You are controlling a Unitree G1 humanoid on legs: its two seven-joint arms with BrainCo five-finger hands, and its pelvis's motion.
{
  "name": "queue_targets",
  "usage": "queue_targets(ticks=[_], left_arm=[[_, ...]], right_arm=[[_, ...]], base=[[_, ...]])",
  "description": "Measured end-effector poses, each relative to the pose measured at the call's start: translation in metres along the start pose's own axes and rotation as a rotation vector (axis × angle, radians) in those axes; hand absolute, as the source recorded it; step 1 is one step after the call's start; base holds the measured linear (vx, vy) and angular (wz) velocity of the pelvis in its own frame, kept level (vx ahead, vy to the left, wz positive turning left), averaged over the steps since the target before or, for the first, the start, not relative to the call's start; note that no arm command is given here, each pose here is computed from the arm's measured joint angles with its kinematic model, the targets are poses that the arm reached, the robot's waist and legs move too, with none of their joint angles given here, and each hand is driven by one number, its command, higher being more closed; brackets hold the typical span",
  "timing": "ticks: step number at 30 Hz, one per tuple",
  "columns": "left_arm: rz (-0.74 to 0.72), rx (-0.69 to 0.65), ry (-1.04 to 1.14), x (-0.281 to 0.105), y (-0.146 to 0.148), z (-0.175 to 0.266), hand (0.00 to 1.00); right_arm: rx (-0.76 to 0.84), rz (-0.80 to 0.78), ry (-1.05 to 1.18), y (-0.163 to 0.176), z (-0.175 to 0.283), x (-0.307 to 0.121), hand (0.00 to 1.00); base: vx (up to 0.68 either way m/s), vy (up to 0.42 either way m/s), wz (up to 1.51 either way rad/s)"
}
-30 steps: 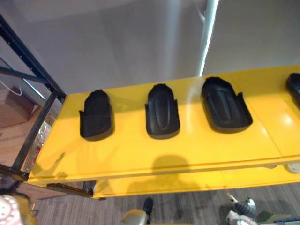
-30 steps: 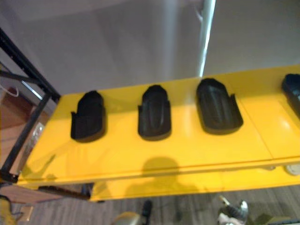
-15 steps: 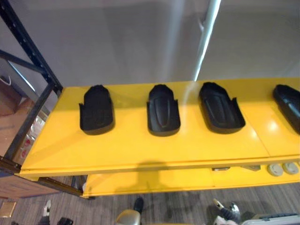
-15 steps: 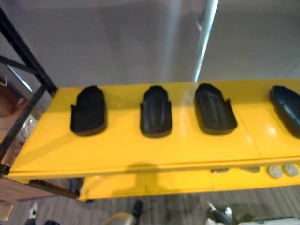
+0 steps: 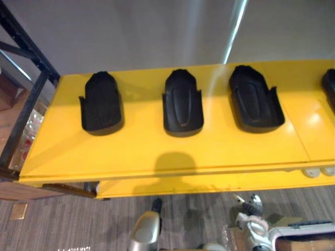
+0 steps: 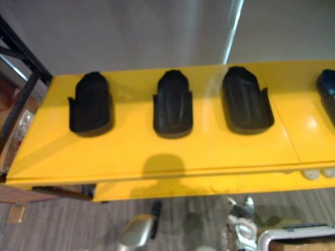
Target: Walk over and take plastic housings, then place them on the shelf
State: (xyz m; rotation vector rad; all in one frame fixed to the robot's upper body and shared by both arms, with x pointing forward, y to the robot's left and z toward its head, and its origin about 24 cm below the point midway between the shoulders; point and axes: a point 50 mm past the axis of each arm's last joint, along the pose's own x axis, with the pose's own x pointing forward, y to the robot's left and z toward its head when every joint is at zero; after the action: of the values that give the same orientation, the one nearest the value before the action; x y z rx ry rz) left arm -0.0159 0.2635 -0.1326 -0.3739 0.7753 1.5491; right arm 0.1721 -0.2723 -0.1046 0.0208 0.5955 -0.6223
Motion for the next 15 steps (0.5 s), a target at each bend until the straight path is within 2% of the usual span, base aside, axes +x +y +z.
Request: queue_targets(ticks=[4, 7, 9, 15], left_arm=[[-0.047, 0.004, -0.015, -0.001, -0.013, 0.003, 0.00], [-0.127, 0.041, -0.032, -0.003, -0.025, 0.005, 0.00], [-0.256, 0.116, -0.098, -0.005, -0.050, 0.018, 0.00], [-0.472, 0.216, -0.209, -0.022, -0.094, 0.031, 0.00]], right_arm=[[0.006, -0.037, 0.037, -0.013, -0.013, -0.005, 0.00], [0.018, -0.031, 0.024, -0.007, -0.008, -0.003, 0.00], [0.038, -0.020, 0.010, 0.003, -0.002, -0.001, 0.00], [0.036, -0.030, 0.028, 0.003, -0.007, -0.003, 0.00]], base=[[-0.14, 0.022, 0.51], [-0.07, 0.145, 0.34], [-0.10, 0.120, 0.21], [-0.08, 0.067, 0.12]])
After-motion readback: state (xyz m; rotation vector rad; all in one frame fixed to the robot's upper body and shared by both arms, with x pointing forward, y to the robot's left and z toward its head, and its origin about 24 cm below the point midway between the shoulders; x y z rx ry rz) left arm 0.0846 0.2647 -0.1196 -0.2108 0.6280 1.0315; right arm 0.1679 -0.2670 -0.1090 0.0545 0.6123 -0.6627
